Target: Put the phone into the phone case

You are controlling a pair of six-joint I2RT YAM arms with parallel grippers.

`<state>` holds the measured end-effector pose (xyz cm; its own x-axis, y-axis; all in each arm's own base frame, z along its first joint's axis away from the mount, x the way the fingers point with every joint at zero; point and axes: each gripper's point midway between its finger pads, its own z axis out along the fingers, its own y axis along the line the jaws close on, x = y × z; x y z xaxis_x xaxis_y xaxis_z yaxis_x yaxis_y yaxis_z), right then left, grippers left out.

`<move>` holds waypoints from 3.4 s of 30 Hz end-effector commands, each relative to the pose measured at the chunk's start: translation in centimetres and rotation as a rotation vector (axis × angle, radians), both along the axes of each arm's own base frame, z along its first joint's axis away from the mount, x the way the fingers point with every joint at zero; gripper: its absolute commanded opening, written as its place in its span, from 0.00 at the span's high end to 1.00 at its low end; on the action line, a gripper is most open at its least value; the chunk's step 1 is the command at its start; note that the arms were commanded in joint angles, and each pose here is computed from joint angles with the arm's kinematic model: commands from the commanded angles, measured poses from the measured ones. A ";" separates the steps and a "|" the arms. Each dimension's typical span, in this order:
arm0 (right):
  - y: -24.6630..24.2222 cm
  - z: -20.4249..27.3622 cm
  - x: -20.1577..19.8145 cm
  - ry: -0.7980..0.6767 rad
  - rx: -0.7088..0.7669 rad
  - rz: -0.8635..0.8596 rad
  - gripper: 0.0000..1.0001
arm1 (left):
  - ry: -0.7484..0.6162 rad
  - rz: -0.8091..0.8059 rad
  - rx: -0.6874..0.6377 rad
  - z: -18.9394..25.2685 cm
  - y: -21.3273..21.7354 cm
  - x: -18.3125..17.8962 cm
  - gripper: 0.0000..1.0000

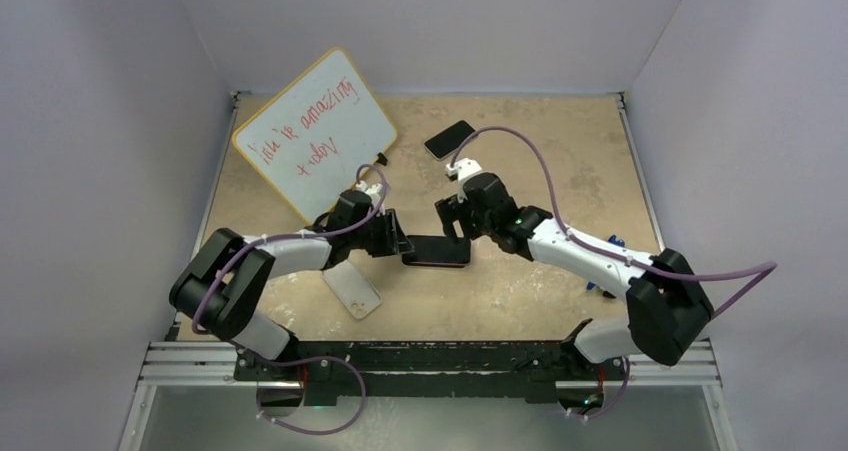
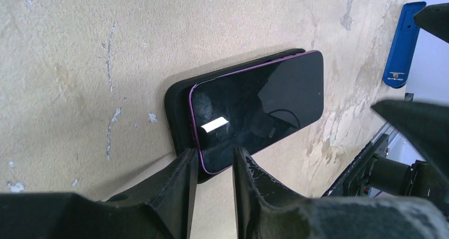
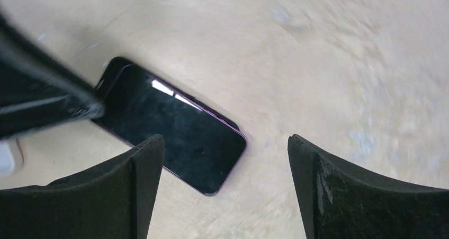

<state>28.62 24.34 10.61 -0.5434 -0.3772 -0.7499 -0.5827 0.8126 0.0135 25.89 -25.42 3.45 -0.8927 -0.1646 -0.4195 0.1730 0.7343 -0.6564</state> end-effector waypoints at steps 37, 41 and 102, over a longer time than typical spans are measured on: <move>-2.1 -6.4 -2.6 0.350 0.135 -0.563 0.63 | -0.053 -0.060 0.038 0.3 -0.2 0.5 0.63; -2.0 -6.6 -2.5 0.356 0.125 -0.572 0.59 | -0.051 -0.060 0.036 0.3 -0.3 0.5 0.63; 3.2 -2.4 -2.0 0.356 0.354 -0.295 0.25 | -0.094 0.041 0.077 4.1 -0.4 -1.3 0.55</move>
<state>26.74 25.71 4.69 -0.8349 -0.0140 -0.5503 -0.2517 0.8988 0.3590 22.23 -25.61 4.81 -0.8928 -0.1582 -0.4217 0.1556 0.7703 -0.6184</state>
